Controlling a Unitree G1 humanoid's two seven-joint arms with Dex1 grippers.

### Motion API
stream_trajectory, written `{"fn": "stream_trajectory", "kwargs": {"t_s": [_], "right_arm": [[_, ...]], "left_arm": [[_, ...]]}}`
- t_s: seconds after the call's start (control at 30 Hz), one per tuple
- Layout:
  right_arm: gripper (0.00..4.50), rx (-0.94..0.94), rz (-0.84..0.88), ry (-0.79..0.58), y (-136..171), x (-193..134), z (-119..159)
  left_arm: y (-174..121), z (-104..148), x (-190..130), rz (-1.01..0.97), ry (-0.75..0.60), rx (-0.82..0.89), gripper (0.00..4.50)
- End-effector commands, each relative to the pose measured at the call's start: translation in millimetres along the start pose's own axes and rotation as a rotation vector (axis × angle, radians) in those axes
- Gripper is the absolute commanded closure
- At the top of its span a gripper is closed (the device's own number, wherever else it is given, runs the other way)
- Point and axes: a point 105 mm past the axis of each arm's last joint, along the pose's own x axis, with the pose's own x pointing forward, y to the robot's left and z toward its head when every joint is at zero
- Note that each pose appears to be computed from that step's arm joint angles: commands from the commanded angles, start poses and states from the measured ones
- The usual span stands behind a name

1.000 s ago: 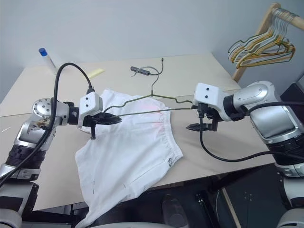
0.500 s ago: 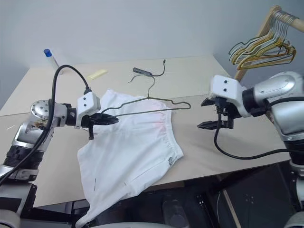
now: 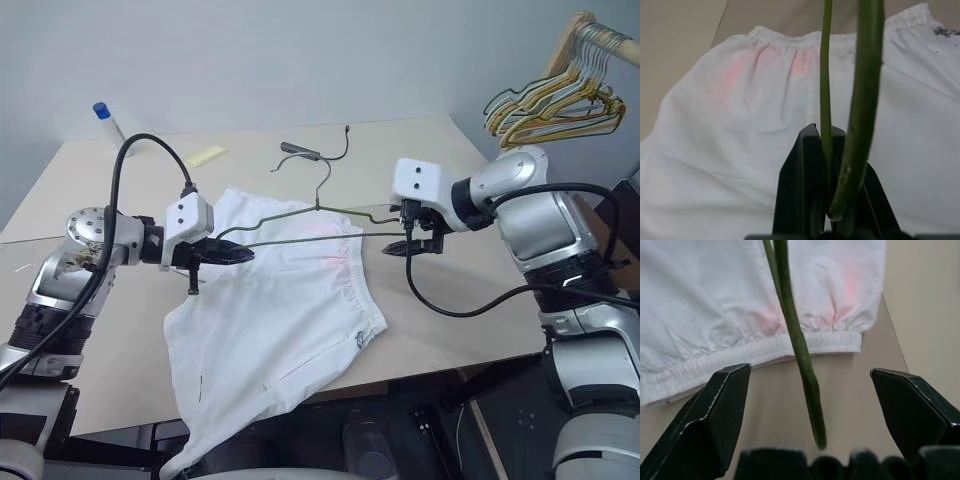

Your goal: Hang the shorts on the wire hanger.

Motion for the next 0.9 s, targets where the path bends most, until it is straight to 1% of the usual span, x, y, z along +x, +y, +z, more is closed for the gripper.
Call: {"fn": "stream_trajectory", "kwargs": {"t_s": [0.03, 0.13, 0.27, 0.5, 0.57, 0.63, 0.67, 0.73, 0.87, 0.9], "right_arm": [[0.03, -0.065, 0.010, -0.009, 1, 4, 16], [0.57, -0.057, 0.007, 0.006, -1, 12, 17], [1.96, -0.039, 0.005, 0.009, -3, 14, 18], [4.40, -0.039, 0.050, -0.017, 7, 12, 24], [4.46, -0.039, 0.066, -0.026, 11, 10, 24], [4.50, -0.030, 0.081, -0.031, 17, 7, 21], [4.50, -0.016, 0.089, -0.032, 20, 6, 19], [4.50, 0.051, 0.104, -0.041, 25, 3, 12], [4.50, 0.271, 0.097, -0.051, 37, -9, -10], [4.50, 0.339, 0.093, -0.052, 41, -12, -18]], "left_arm": [[3, 15, 0, 0.002, -0.028, 0.060, 4.50], [2, 15, 1, -0.004, -0.027, 0.065, 4.50], [1, 16, 1, -0.007, -0.028, 0.072, 4.50], [-2, 12, 0, -0.018, -0.017, 0.085, 4.50], [-3, 11, 0, -0.023, -0.012, 0.088, 4.50], [-2, 11, -4, -0.021, -0.015, 0.088, 3.96], [-2, 12, -7, -0.021, -0.026, 0.085, 3.79], [1, 15, -14, -0.018, -0.063, 0.073, 3.21], [19, 12, -35, 0.096, -0.088, 0.030, 1.99], [25, 13, -40, 0.141, -0.105, 0.011, 1.62]]}}
